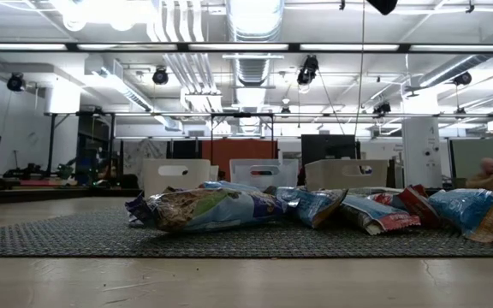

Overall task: Pick and place Granola Bars by type
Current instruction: Put the red granola bar into the white bin

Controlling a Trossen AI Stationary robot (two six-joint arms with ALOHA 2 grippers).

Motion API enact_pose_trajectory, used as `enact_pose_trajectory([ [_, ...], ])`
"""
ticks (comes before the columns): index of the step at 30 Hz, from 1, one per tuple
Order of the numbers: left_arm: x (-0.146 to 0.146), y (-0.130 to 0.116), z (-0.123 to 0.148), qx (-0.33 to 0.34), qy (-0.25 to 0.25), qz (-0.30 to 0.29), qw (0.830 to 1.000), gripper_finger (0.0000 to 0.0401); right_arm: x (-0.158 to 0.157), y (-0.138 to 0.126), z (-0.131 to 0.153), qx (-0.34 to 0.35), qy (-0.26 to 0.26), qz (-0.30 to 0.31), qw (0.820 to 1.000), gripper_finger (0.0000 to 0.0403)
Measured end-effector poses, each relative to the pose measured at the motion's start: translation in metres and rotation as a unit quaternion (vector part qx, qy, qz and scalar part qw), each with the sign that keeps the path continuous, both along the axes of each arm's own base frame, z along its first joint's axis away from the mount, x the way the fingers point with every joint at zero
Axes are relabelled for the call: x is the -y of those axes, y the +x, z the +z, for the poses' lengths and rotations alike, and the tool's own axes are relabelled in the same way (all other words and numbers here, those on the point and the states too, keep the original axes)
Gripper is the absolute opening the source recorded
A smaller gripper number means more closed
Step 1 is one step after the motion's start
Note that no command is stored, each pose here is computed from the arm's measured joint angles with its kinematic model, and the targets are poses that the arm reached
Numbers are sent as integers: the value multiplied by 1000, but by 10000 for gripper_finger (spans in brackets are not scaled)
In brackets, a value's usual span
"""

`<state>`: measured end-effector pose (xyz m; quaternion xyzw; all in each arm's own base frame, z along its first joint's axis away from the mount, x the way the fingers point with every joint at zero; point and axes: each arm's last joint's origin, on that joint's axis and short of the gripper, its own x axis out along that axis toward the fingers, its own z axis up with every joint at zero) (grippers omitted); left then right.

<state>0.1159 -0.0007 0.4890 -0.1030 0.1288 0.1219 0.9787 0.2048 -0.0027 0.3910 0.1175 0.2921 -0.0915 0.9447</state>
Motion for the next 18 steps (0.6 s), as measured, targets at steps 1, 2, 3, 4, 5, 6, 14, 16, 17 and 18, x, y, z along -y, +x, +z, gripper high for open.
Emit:
enact_pose_trajectory([
  [1, 0, 0, 0, 0, 0, 0, 1000, 0, 0, 3, -2, -5, 0, 0, 1000, 22],
  [2, 0, 0, 0, 0, 0, 0, 1000, 0, 0, 5, -3, -9, 2, -2, 1000, 22],
  [3, 0, 0, 0, -1, 0, 0, 1000, 0, 0, 7, -5, -15, 4, -3, 1000, 22],
  [4, 0, 0, 0, -1, 0, 0, 1000, 0, 0, 9, -8, -23, 6, -4, 1000, 22],
  [5, 0, 0, 0, -2, 0, 0, 1000, 0, 0, 11, -10, -31, 7, -6, 999, 22],
  [6, 0, 0, 0, -2, 0, 0, 1000, 0, 0, 13, -12, -37, 9, -7, 999, 22],
  [14, 0, 0, -1, -4, 0, 0, 1000, 0, 0, 29, -33, -112, 12, -11, 994, 22],
  [16, 0, 0, -1, -4, 0, 0, 1000, 0, 0, 33, -39, -132, 12, -11, 991, 22],
  [17, 0, 0, -1, -4, 0, 0, 1000, 0, 0, 35, -42, -141, 12, -11, 990, 22],
  [18, 0, 0, -1, -4, 0, 0, 1000, 0, 0, 37, -44, -150, 12, -11, 989, 22],
])
